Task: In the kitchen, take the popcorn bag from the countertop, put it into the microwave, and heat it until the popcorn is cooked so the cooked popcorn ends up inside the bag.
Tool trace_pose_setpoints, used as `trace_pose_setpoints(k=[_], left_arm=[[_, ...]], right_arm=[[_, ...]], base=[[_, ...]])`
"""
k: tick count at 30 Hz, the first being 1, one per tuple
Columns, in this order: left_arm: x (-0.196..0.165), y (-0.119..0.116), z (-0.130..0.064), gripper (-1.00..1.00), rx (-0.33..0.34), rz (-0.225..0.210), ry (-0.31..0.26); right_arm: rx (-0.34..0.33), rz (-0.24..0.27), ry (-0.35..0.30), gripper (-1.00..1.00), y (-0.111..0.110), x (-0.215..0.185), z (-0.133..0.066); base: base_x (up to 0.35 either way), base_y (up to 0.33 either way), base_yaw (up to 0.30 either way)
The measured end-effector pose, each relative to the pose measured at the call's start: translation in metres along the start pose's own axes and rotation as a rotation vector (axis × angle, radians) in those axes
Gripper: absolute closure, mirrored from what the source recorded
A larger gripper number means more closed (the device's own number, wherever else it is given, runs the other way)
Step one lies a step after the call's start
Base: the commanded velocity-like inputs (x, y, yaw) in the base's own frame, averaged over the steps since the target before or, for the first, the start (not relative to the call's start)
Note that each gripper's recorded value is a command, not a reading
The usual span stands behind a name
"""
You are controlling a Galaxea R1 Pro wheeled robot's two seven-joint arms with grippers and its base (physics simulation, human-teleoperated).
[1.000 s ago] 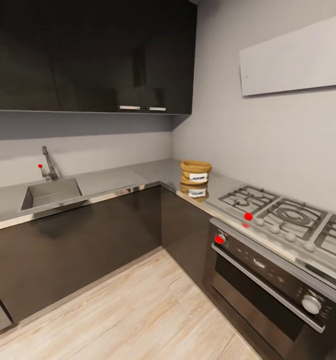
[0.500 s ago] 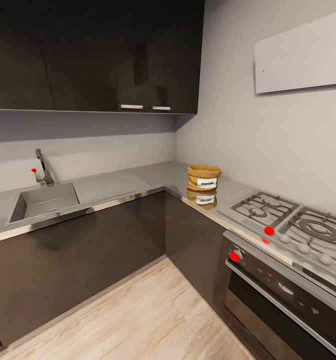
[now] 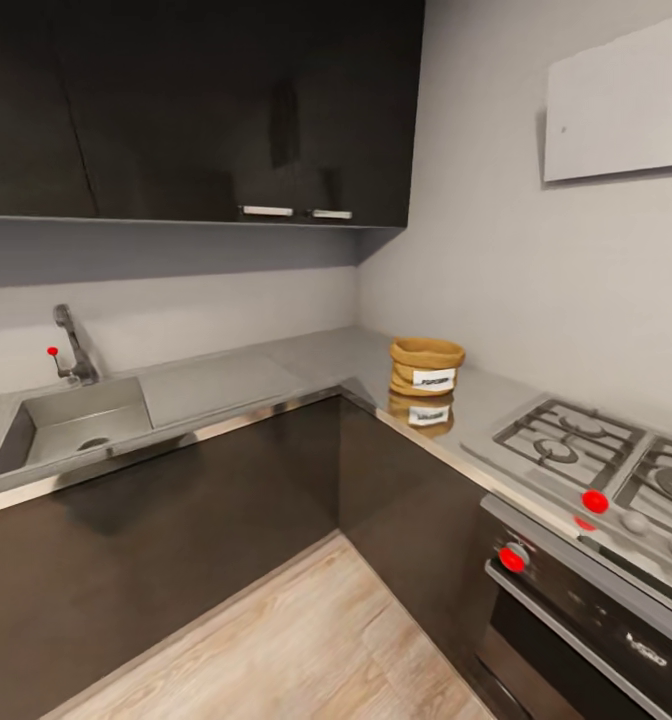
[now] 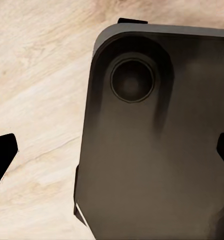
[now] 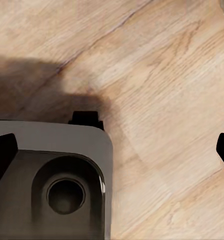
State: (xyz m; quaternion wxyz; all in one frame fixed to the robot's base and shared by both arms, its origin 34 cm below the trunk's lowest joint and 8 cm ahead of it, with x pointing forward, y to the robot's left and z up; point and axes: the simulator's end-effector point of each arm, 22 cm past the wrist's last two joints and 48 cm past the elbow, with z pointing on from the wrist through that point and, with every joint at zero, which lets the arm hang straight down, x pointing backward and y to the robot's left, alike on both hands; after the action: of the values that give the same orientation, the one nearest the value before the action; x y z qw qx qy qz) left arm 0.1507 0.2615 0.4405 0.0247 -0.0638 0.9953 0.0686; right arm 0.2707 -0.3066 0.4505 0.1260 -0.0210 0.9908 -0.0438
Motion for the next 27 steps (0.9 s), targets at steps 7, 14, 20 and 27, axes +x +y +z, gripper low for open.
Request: trace_pose_setpoints(k=[7, 14, 20, 27], left_arm=[[0.0, -0.01, 0.0, -1.0, 0.047, 0.0, 0.0], [0.0, -0.011, 0.0, -1.0, 0.05, 0.0, 0.0], [0.0, -0.011, 0.0, -1.0, 0.05, 0.0, -0.001], [0.0, -0.011, 0.0, -1.0, 0.05, 0.0, 0.0]], right_arm=[[-0.003, -0.002, -0.001, -1.0, 0.0, 0.0, 0.0], [-0.003, -0.002, -0.001, -1.0, 0.001, 0.0, 0.0], [-0.004, -0.005, -0.001, -1.0, 0.001, 0.0, 0.0], [-0.005, -0.008, -0.001, -1.0, 0.001, -0.001, 0.0]], base=[[0.318, 0.159, 0.0], [0.318, 0.16, 0.0], [0.318, 0.16, 0.0], [0.318, 0.16, 0.0]])
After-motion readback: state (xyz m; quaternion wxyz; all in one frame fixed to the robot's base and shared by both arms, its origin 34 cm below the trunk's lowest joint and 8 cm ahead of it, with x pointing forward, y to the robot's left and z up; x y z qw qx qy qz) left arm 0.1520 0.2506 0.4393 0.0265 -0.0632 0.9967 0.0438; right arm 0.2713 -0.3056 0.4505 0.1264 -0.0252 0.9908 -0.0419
